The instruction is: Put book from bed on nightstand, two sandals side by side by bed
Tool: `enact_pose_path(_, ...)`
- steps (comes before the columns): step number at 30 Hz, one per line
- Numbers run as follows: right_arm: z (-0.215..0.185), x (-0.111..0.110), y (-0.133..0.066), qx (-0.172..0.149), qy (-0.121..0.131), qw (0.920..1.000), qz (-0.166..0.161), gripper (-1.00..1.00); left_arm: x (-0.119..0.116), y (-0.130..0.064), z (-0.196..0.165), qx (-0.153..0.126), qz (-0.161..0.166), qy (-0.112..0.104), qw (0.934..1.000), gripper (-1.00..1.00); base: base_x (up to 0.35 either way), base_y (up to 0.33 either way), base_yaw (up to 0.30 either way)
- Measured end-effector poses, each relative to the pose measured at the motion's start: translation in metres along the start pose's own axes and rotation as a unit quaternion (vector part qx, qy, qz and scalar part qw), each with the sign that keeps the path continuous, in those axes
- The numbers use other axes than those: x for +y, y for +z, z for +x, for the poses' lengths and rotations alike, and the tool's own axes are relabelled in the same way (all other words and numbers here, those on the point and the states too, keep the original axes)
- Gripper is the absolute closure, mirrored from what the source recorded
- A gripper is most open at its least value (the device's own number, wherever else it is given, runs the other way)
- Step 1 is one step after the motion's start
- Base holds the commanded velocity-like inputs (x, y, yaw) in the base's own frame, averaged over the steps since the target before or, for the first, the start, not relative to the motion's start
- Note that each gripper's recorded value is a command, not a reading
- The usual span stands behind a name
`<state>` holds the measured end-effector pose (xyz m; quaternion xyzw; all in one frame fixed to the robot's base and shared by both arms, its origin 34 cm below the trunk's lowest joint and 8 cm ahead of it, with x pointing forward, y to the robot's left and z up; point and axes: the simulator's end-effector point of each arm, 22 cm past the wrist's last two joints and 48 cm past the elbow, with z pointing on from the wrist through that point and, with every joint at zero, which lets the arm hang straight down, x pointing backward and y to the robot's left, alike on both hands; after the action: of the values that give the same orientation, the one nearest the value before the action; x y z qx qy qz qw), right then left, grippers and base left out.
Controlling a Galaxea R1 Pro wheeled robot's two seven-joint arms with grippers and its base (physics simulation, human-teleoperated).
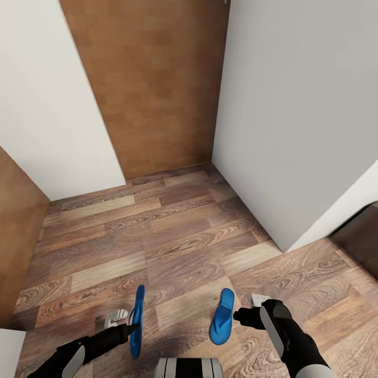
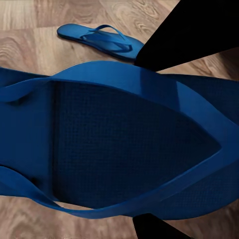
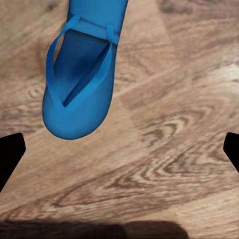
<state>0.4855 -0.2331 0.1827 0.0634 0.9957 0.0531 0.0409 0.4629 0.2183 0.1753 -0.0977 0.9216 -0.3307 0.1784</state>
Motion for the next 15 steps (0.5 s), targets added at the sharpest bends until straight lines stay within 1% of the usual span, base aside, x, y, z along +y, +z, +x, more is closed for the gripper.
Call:
enact_pose_path(11, 0.016, -0.001, 0.018, 0.022, 0.001, 0.9997, 0.001, -1.00, 0.011, 0.006, 0.014, 0.014, -0.004, -0.013, 0.9998, 1.00, 0.000, 0.000, 0.000)
enact_pose_path(13, 0.019, -0.001, 0.021, 0.026, 0.001, 0.9996, 0.002, -1.00, 0.012, 0.008, 0.015, 0.015, -0.004, -0.013, 0.9998, 1.00, 0.000, 0.000, 0.000)
enact_pose_path(15, 0.023, -0.002, 0.024, 0.031, 0.001, 0.9995, 0.003, -1.00, 0.009, 0.010, 0.005, 0.007, 0.001, -0.006, 1.0000, 1.00, 0.000, 0.000, 0.000)
